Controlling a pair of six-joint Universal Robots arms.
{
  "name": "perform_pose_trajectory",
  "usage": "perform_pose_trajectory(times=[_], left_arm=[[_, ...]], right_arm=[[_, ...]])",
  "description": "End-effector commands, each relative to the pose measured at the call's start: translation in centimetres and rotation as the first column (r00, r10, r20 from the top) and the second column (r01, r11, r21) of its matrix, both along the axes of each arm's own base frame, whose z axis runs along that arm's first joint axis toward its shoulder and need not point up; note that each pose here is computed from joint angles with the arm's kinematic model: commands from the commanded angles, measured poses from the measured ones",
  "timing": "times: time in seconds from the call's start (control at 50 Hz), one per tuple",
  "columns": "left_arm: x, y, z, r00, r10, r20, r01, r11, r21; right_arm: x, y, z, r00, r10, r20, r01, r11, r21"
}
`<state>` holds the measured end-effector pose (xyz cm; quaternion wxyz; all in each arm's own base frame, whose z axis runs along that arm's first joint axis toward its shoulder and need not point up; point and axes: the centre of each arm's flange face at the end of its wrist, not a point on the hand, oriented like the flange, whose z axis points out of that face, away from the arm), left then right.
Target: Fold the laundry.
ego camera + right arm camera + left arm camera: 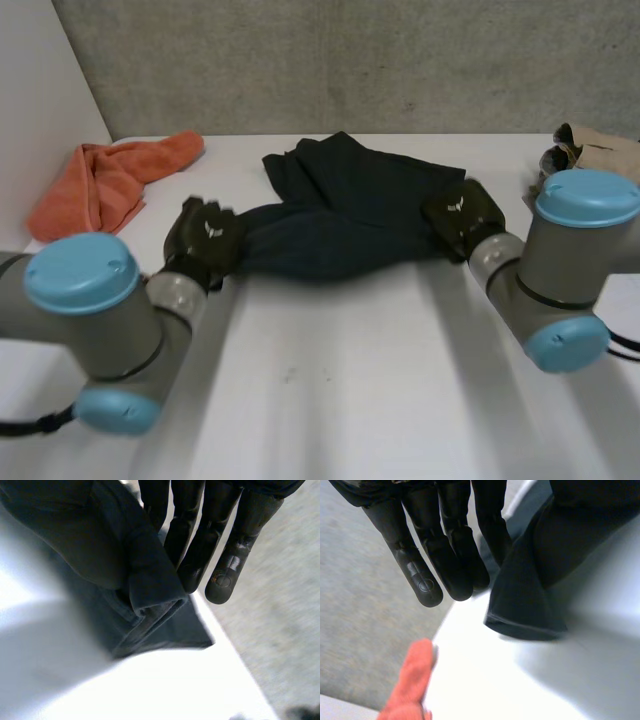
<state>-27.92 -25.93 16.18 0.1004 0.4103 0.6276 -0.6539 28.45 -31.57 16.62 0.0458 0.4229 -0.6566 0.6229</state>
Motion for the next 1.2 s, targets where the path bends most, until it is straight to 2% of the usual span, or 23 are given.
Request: perform_pose_trajectory(times=[0.02, 0.08, 0.1, 0.16, 0.22, 0.32, 0.5, 0.6, 0.62, 0.7, 0.78, 0.86, 1.02, 1.2], left_arm=[[4.3, 7.4, 1.1, 0.98, -0.013, 0.198, -0.031, 0.975, 0.218], [5.5, 9.8, 1.3, 0.968, -0.036, 0.247, -0.045, 0.949, 0.313], [6.2, 11.3, 1.2, 0.96, -0.061, 0.274, -0.054, 0.918, 0.392], [6.6, 12.6, 1.3, 0.949, -0.091, 0.301, -0.063, 0.883, 0.465], [6.2, 12.3, 1.4, 0.955, -0.094, 0.281, -0.045, 0.892, 0.45], [4.5, 9.8, 2.3, 0.974, -0.072, 0.215, -0.002, 0.945, 0.326], [2.9, 4.8, 5.9, 0.997, -0.017, 0.081, 0.011, 0.997, 0.079], [0.9, 1.7, 6.3, 0.993, -0.118, 0.009, 0.118, 0.993, -0.017], [0.4, 0.5, 5.9, 0.986, -0.165, -0.009, 0.165, 0.986, -0.02], [-1.2, -2.6, 3.9, 0.966, -0.251, -0.055, 0.253, 0.967, 0.025], [-2.7, -5.8, 1.3, 0.957, -0.277, -0.085, 0.284, 0.955, 0.085], [-2.9, -9.1, -1.5, 0.955, -0.283, -0.085, 0.292, 0.949, 0.116], [-4.3, -11.7, -4.4, 0.919, -0.378, -0.109, 0.389, 0.915, 0.104], [-4.5, -12.8, -6.1, 0.922, -0.372, -0.108, 0.383, 0.918, 0.104]], right_arm=[[-3.1, 6.4, 2.0, 0.994, 0.002, -0.112, 0.025, 0.971, 0.239], [-4.4, 9.8, 2.1, 0.978, 0.046, -0.201, 0.036, 0.92, 0.389], [-4.8, 10.5, 2.1, 0.973, 0.059, -0.222, 0.04, 0.908, 0.417], [-5.4, 12.2, 1.8, 0.953, 0.113, -0.28, 0.034, 0.88, 0.473], [-5.4, 12.2, 1.4, 0.951, 0.118, -0.284, 0.027, 0.888, 0.458], [-5.0, 11.1, 0.7, 0.961, 0.089, -0.262, 0.02, 0.921, 0.389], [-4.9, 11.0, -1.2, 0.969, 0.07, -0.238, 0.027, 0.924, 0.381], [-4.9, 10.8, -1.6, 0.971, 0.066, -0.229, 0.024, 0.928, 0.371], [-4.8, 10.9, -1.7, 0.972, 0.068, -0.226, 0.021, 0.93, 0.367], [-4.8, 10.8, -1.8, 0.973, 0.067, -0.223, 0.018, 0.934, 0.358], [-4.7, 10.7, -1.8, 0.974, 0.065, -0.219, 0.016, 0.938, 0.347], [-4.7, 10.5, -2.1, 0.974, 0.06, -0.22, 0.02, 0.938, 0.346], [-4.7, 10.5, -2.2, 0.975, 0.06, -0.216, 0.018, 0.939, 0.343], [-4.7, 10.5, -2.3, 0.976, 0.056, -0.211, 0.02, 0.939, 0.342]])
